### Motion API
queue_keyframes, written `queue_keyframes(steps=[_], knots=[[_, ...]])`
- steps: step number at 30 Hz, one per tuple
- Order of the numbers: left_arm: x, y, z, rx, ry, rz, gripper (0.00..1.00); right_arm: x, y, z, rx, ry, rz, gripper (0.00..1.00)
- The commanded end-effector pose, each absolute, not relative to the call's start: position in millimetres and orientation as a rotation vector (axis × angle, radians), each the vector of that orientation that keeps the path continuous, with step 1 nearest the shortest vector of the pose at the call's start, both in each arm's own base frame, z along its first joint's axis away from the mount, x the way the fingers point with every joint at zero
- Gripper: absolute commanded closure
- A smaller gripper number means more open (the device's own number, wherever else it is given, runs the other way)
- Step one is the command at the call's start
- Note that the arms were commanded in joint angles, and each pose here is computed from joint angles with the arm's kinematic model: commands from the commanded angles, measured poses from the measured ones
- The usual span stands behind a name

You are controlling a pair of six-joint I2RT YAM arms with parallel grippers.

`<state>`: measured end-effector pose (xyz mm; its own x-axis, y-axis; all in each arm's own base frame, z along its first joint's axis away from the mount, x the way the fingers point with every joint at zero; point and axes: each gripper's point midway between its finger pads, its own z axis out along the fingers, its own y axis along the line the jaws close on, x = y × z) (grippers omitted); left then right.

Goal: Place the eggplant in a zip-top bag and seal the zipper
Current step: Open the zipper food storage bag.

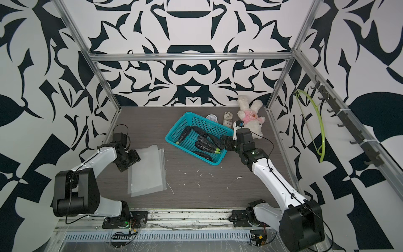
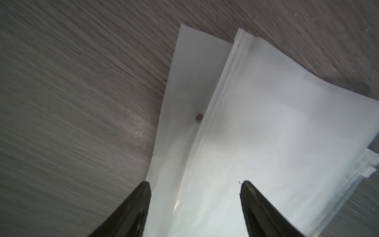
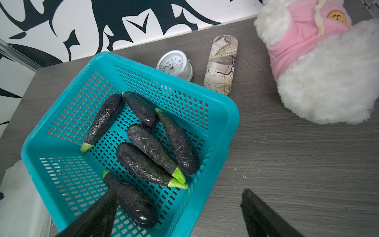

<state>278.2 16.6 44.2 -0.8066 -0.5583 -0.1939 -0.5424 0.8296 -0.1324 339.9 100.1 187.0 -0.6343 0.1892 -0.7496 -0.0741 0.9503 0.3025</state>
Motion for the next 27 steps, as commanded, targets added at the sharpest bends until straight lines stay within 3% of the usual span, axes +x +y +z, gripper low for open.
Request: queue_keyframes(steps=[1,13,18,22,27], knots=[[272,15,37,-0.875,2.810,-0.105,0.28,346,103,206,0.062,2.175,0.391,0.05],[275,-6,18,-0.848,2.852,-0.217,0.43,347,106,205,0.055,2.181,0.407,0.09],[278,-10,25,-0.851,2.840,-0.239,0.74,346,108,205,0.046,2.191,0.411,0.16],[280,-19,32,-0.813,2.846,-0.249,0.81,344,111,205,0.029,2.203,0.417,0.19],[283,-35,54,-0.761,2.822,-0.272,0.98,335,128,212,-0.044,2.207,0.440,0.19]])
